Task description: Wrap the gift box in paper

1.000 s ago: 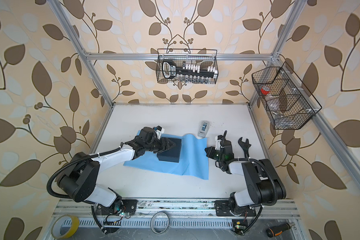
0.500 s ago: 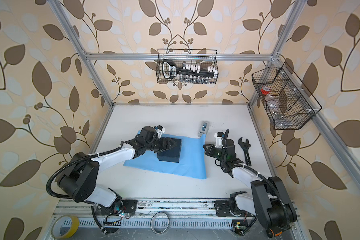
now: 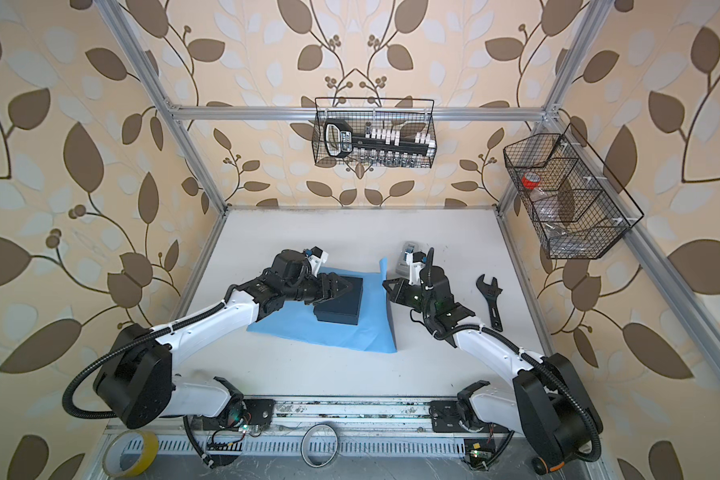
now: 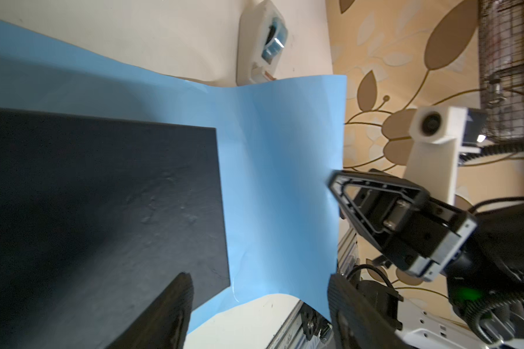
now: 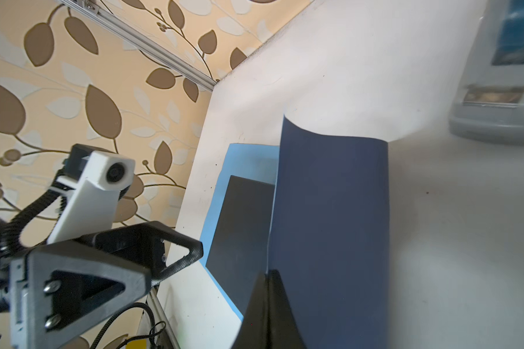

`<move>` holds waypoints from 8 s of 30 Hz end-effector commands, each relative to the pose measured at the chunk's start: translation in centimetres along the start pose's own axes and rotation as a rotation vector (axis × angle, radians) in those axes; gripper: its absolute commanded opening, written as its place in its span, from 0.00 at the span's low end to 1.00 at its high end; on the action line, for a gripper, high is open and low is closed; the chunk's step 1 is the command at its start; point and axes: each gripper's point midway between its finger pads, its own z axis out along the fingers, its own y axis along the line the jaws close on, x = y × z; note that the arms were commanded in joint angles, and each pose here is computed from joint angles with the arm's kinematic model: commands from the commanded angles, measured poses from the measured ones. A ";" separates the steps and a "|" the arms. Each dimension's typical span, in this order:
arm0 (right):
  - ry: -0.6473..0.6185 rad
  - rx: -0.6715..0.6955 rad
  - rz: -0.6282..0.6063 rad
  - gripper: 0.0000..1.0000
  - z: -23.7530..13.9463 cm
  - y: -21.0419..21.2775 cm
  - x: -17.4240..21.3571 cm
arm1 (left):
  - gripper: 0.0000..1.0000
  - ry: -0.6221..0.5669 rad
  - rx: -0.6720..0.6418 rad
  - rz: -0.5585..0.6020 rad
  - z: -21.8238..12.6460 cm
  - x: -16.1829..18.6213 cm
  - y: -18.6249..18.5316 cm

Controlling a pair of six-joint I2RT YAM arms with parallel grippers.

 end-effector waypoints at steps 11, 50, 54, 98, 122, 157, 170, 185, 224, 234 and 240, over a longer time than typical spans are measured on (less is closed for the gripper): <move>-0.048 -0.055 0.085 0.00 3.8 5.0 0.2 | 0.68 0.074 0.126 0.067 -0.4 4.2 -3.1; 0.002 -0.066 0.096 0.00 7.4 6.4 2.3 | 0.36 0.067 -0.135 0.170 2.2 3.5 0.5; 0.005 -0.061 0.084 0.00 7.5 6.4 2.4 | 0.32 0.056 -0.164 0.176 2.1 3.2 0.9; 0.037 0.165 -0.277 0.85 3.6 0.4 0.4 | 0.00 -0.026 -0.261 0.014 -2.2 -1.3 6.2; 0.196 0.124 -0.222 0.95 9.7 0.1 3.9 | 0.00 -0.009 -0.239 -0.101 -3.1 -0.4 8.8; 0.306 0.185 -0.187 0.93 11.6 -3.7 7.5 | 0.62 -0.155 -0.416 -0.107 -6.0 -1.9 11.3; 0.307 0.181 -0.176 0.92 11.5 -4.0 7.9 | 0.70 -0.033 -0.337 -0.112 -1.6 -3.3 11.2; 0.304 0.141 -0.176 0.91 11.1 -3.6 6.6 | 0.42 0.079 -0.273 -0.183 0.6 0.1 12.9; 0.319 0.140 -0.226 0.90 4.2 -4.9 4.5 | 0.23 0.151 -0.283 -0.154 3.4 5.0 11.4; 0.371 0.121 -0.205 0.90 4.7 -5.2 4.7 | 0.21 0.159 -0.295 -0.157 3.6 5.1 11.8; 0.445 0.085 -0.168 0.86 5.3 -4.9 5.8 | 0.19 0.162 -0.292 -0.157 3.8 5.0 11.9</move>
